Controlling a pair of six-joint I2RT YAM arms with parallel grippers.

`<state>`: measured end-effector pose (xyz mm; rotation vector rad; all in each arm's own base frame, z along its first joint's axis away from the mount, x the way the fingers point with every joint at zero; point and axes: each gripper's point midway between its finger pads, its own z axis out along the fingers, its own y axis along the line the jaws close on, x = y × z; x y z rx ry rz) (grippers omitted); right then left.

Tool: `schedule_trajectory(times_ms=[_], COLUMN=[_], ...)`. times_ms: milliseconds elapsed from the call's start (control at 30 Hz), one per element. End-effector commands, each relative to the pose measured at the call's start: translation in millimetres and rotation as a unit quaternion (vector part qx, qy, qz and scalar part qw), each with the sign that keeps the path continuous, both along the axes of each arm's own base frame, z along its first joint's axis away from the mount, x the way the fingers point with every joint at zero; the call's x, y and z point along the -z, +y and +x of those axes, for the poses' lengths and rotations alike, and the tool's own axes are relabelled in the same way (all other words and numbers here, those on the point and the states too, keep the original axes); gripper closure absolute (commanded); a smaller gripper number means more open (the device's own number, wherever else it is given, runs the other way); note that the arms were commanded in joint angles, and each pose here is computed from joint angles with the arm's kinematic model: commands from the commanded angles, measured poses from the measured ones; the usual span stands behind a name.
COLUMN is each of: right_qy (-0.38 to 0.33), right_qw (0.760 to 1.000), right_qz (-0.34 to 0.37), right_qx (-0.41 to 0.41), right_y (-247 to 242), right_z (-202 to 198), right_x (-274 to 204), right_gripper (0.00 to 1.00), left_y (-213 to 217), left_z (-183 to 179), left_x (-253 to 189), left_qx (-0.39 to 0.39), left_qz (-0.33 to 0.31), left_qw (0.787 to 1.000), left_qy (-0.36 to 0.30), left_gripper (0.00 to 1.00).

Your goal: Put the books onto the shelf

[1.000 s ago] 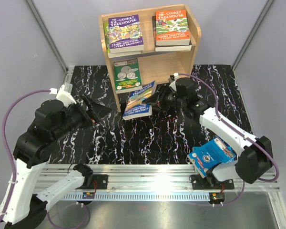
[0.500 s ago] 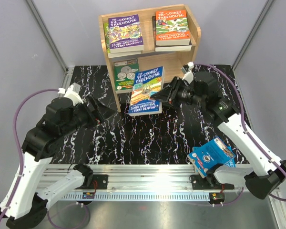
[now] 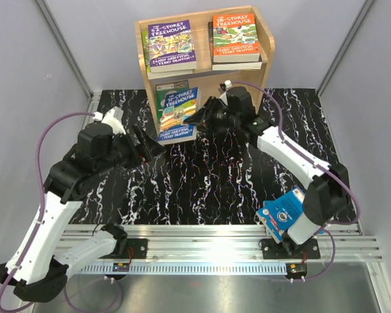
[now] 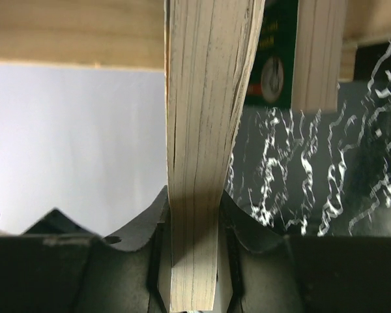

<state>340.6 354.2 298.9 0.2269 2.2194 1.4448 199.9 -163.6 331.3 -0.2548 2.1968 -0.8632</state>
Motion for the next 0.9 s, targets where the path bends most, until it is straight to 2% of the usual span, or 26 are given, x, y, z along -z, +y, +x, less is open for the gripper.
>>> schedule_trajectory(times_ms=[0,167,400,433,500,533,567,600,800,867], right_qy=[-0.115,-0.099,-0.058,-0.051,-0.046,-0.045,-0.047,-0.047,-0.056,-0.038], right_qw=[0.988,0.987,0.980,0.980,0.978,0.977,0.977,0.977,0.981,0.987], right_qz=[0.100,0.117,0.171,0.175,0.190,0.193,0.195,0.194,0.163,0.113], right_qx=[0.005,0.042,0.082,0.081,0.077,0.075,0.073,0.070,0.088,0.106], right_y=[12,14,17,21,24,25,25,25,-8,-25], right_z=[19,44,72,77,82,82,82,81,63,62], right_x=[-87,-81,-68,-59,-60,-60,-64,-64,-75,-59], right_gripper=[1.00,1.00,0.74,0.65,0.39,0.19,0.04,0.00,0.00,0.00], left_y=[-3,-1,-3,-4,-5,-6,-6,-7,-12,-14], left_z=[0,-5,-4,-3,-2,-2,-1,-1,5,5], left_x=[-11,-4,-1,0,1,1,1,-1,2,5], left_qx=[0.016,0.019,0.027,0.029,0.031,0.032,0.033,0.033,0.034,0.034], left_qz=[-0.006,0.002,0.007,0.009,0.009,0.009,0.009,0.007,0.000,-0.006], left_qw=[0.999,1.000,1.000,0.999,0.999,0.999,0.999,0.999,0.999,0.999], left_qy=[-0.028,-0.019,-0.014,-0.013,-0.012,-0.011,-0.011,-0.012,-0.011,-0.006], left_gripper=[0.16,0.16,0.16,0.16,0.16,0.17,0.17,0.17,0.17,0.17])
